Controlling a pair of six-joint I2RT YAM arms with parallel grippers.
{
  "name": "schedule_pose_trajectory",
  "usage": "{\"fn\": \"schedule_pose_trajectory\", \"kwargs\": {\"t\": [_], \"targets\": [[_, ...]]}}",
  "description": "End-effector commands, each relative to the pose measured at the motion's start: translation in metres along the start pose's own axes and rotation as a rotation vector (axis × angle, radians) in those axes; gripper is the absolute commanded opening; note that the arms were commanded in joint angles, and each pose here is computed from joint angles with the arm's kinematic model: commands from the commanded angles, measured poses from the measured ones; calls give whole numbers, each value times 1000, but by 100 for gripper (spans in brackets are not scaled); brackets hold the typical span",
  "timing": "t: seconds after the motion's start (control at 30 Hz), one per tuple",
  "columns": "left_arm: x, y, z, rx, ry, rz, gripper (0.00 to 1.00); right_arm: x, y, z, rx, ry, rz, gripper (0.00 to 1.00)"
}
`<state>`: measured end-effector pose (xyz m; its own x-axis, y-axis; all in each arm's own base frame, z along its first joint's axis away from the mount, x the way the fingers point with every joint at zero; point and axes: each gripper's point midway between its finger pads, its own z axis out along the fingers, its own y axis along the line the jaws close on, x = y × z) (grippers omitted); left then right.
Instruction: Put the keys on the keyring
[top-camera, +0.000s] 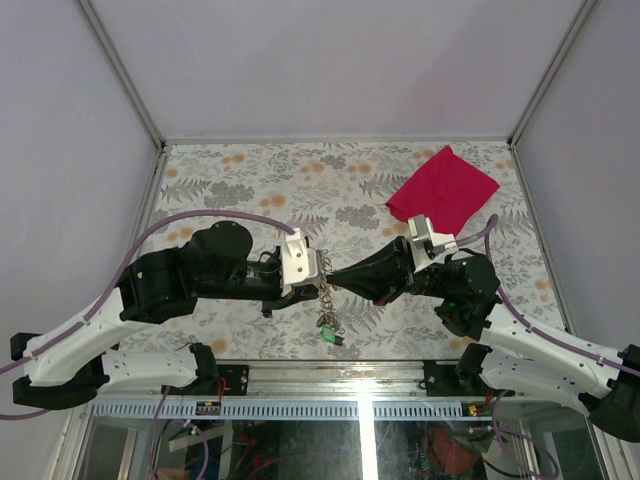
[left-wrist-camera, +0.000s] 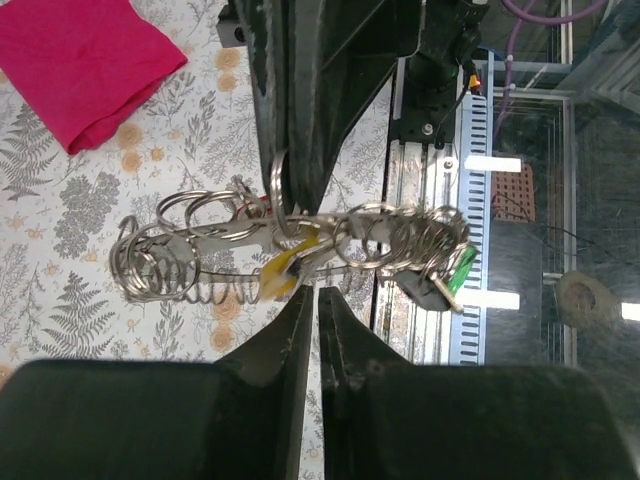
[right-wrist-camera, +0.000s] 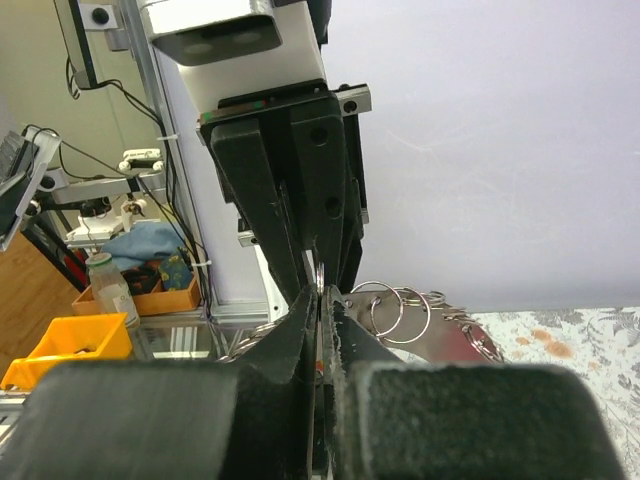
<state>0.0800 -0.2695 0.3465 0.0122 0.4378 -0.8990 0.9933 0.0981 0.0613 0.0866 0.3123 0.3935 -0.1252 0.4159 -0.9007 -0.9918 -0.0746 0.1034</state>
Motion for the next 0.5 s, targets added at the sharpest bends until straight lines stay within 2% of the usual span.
{"fn": "schedule_pose_trajectory", "kwargs": {"t": [0.0, 0.07, 0.33, 0.47], "targets": [[-24, 7, -10, -60, -118, 10, 11, -44, 14, 3, -43, -143, -83, 0], [-33, 9, -17, -82, -163, 14, 17, -41, 15, 3, -48, -134, -84, 0], [-71, 13, -50, -164, -459, 6, 29, -37, 15, 3, -56, -109, -96, 0], [-75, 12, -49, -161, -515, -13, 33, -37, 17, 3, -68, -103, -98, 0]]}}
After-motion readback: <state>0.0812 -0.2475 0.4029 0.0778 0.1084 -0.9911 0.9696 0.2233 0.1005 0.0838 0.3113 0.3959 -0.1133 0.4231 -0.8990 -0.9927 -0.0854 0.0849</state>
